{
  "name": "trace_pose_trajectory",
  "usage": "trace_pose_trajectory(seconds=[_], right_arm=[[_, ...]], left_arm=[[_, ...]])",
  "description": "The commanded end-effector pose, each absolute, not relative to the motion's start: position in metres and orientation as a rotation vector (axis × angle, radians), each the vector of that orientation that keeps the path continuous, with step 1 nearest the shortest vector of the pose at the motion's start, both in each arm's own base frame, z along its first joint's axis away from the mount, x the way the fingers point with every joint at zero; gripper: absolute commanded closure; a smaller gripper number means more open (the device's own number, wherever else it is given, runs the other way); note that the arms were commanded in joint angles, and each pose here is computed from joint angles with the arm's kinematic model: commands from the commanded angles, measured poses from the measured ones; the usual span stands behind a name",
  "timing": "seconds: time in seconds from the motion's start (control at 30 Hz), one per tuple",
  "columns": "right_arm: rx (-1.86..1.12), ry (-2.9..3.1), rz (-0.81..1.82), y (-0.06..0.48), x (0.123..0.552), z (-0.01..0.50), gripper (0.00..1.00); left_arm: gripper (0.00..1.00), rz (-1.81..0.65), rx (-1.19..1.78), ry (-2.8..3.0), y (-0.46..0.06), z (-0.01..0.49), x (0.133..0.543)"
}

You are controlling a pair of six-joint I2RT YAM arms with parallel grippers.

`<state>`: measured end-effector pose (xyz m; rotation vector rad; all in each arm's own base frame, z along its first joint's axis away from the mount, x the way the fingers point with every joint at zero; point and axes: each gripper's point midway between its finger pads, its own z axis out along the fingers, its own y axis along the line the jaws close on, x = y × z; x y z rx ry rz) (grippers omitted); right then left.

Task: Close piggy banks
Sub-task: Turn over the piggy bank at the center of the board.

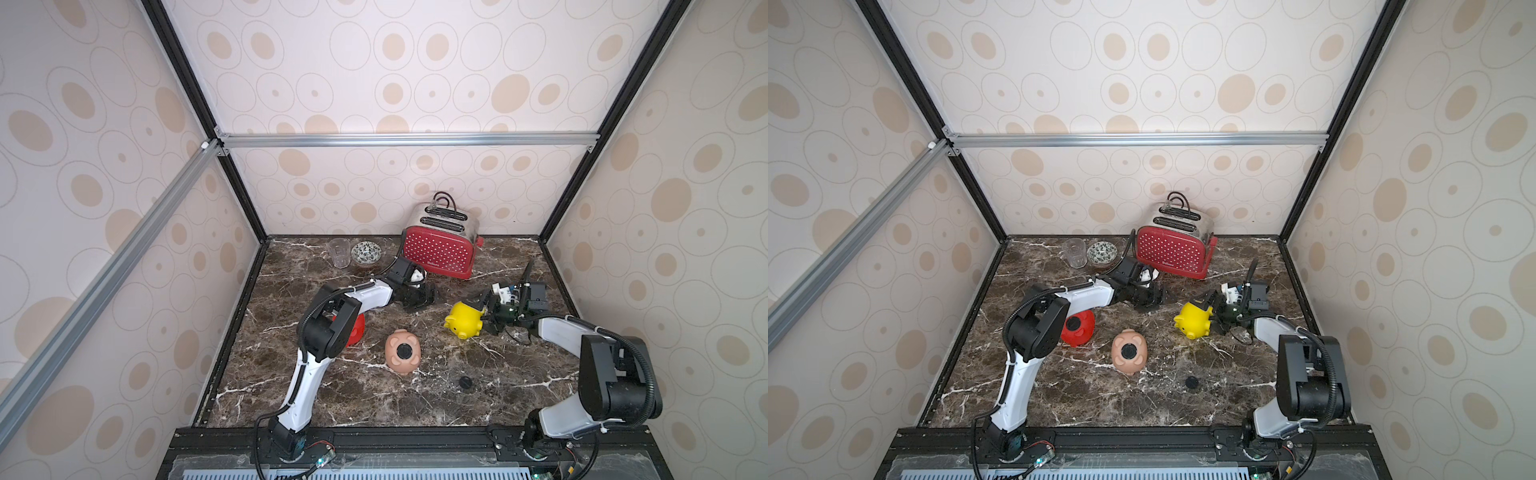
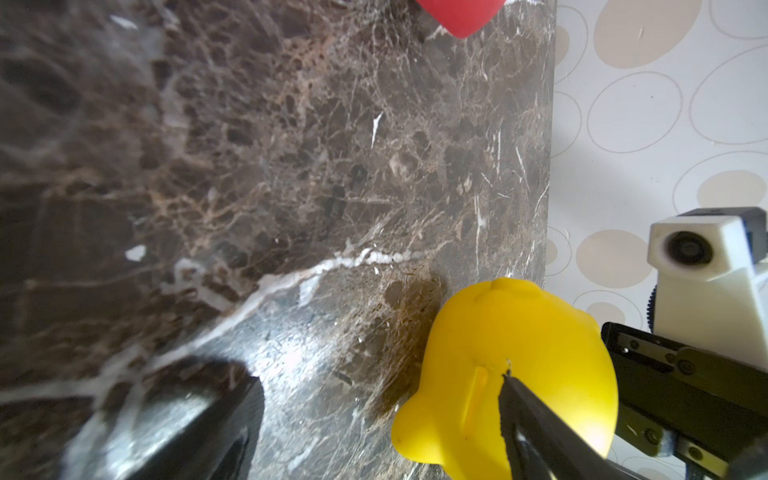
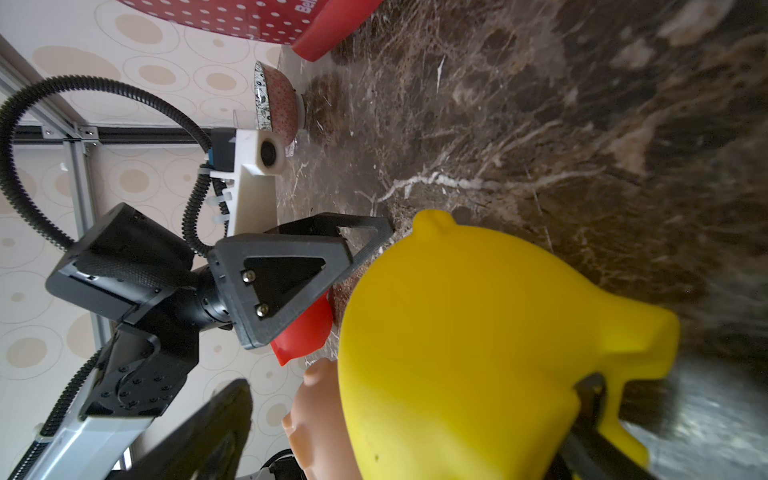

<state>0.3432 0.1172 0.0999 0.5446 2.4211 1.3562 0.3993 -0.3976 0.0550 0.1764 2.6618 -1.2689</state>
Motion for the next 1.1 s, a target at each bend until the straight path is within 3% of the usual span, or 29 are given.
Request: trace_pose_trajectory(seconds=[0.0, 0.67, 1.07], right_arm=[[0.488, 2.442, 1.303, 0.117, 0.339, 0.108, 0.00], [0.430, 2.531, 1.082, 0.100, 0.310, 0.125, 0.00], [0.480, 2.614, 0.961, 0.088, 0.303, 0.109, 0.07]], left_arm=[[0.11, -1.225, 0.188, 2.699, -0.391, 0.053, 0.390], [0.12, -1.193, 0.235, 2.643, -0.387, 0.090, 0.390], [0.17, -1.229, 0.319, 2.562, -0.394, 0.129, 0.395]])
